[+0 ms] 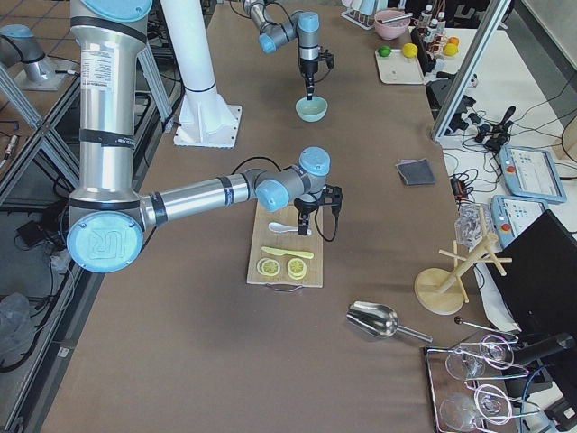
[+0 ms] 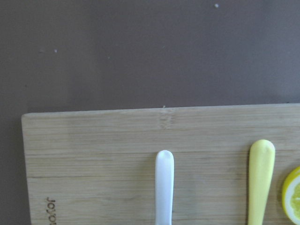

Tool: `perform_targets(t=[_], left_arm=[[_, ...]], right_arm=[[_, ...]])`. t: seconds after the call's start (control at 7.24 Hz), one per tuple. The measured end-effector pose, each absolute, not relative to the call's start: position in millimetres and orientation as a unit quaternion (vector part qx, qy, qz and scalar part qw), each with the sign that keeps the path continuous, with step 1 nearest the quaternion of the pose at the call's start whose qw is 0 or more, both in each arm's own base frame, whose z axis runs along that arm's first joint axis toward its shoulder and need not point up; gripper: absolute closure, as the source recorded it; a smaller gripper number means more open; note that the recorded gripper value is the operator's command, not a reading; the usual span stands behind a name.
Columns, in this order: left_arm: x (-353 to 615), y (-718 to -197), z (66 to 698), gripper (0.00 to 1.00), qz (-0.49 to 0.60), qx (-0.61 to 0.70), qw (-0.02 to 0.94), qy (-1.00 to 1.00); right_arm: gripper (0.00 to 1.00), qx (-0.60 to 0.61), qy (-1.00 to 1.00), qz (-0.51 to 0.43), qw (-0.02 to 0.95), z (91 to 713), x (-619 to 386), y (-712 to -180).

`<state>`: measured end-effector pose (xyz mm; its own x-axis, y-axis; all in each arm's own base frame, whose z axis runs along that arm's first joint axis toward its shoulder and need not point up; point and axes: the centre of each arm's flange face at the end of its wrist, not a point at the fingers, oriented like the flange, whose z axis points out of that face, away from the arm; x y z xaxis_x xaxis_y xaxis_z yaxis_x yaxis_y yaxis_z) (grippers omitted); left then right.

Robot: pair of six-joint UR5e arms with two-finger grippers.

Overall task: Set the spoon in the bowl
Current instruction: 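Withdraw the left gripper while the right gripper grasps the white spoon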

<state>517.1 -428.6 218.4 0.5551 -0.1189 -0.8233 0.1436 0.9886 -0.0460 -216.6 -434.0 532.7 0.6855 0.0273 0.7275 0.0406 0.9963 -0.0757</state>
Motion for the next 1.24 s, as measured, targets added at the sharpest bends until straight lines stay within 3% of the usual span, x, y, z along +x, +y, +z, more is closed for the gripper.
perform_targets(t=[0.41, 0.55, 0.83, 0.97, 1.11, 1.24], left_arm=[[525.8, -425.0, 214.4, 1.0, -0.073, 0.016, 0.882, 0.465], [527.4, -425.5, 213.6, 1.0, -0.073, 0.016, 0.882, 0.464], [530.3, -425.5, 214.8, 1.0, -0.073, 0.015, 0.883, 0.463], [531.6, -424.6, 215.2, 0.8, -0.073, 0.014, 0.884, 0.462], [533.0, -423.1, 215.4, 0.02, -0.072, 0.013, 0.884, 0.462], [534.1, -421.7, 215.8, 0.02, -0.071, 0.013, 0.884, 0.462]], right_arm=[[0.45, -0.051, -0.38, -0.021, 0.923, 546.7, -250.8, -426.5], [0.49, -0.051, -0.378, -0.022, 0.924, 552.1, -253.0, -426.7], [0.5, -0.052, -0.377, -0.022, 0.925, 558.5, -255.1, -428.1], [0.66, -0.053, -0.376, -0.022, 0.925, 560.4, -256.0, -428.7], [0.92, -0.054, -0.375, -0.022, 0.925, 562.3, -256.3, -429.1], [1.0, -0.054, -0.375, -0.021, 0.925, 563.2, -256.4, -429.3]])
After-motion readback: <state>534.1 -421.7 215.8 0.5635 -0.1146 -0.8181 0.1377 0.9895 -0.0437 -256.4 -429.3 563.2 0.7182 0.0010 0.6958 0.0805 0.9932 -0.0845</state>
